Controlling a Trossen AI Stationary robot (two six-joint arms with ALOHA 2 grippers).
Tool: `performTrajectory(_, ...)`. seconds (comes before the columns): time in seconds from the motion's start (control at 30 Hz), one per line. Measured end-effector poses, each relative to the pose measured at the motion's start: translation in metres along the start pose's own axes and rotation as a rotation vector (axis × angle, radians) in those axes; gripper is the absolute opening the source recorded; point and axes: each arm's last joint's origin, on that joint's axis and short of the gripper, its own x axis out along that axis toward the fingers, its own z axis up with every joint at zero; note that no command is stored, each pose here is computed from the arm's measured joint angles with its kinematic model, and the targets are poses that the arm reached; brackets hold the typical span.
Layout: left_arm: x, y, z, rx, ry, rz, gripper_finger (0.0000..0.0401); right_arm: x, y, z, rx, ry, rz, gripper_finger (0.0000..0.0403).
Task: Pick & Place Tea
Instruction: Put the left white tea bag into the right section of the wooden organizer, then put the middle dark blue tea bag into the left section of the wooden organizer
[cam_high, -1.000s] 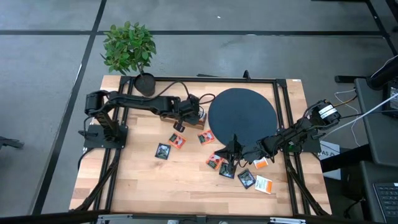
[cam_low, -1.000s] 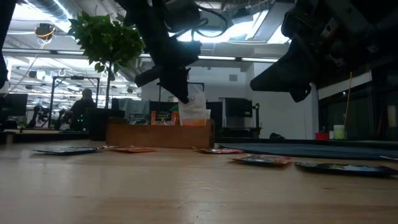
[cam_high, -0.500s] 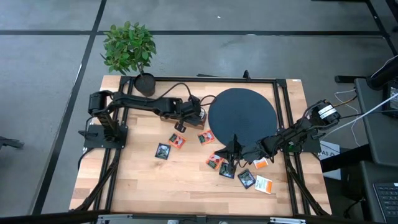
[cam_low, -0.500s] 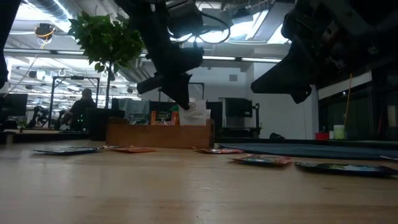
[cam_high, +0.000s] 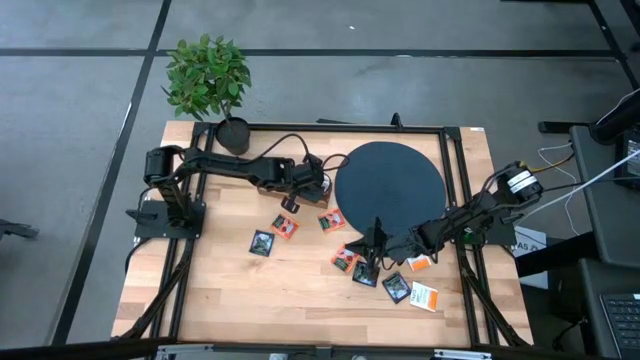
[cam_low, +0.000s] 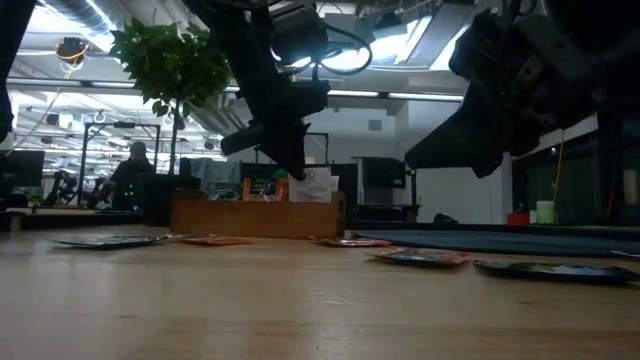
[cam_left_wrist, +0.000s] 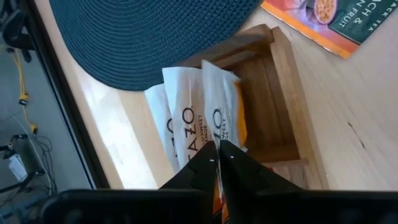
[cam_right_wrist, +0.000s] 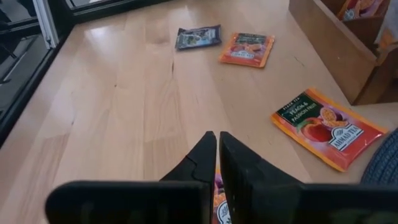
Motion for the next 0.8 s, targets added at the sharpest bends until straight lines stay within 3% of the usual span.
performTrajectory(0.3,0.0,0.0,0.0,0.0,0.002,0.003,0.0069,0.001,0.0,-0.001,0.003,-0.001,-0.001,0.0025)
performTrajectory(0.47,-0.001,0.002,0.001,0.018,0.045,0.079,0.009,0.001,0.0,-0.001,0.004,-0.001,-0.001,0.0025)
performTrajectory(0.8,-0.01,-0.001,0.011,0.105,0.128,0.194,0.0089,0.001,0.0,-0.001,0.003,-0.001,-0.001,0.0025)
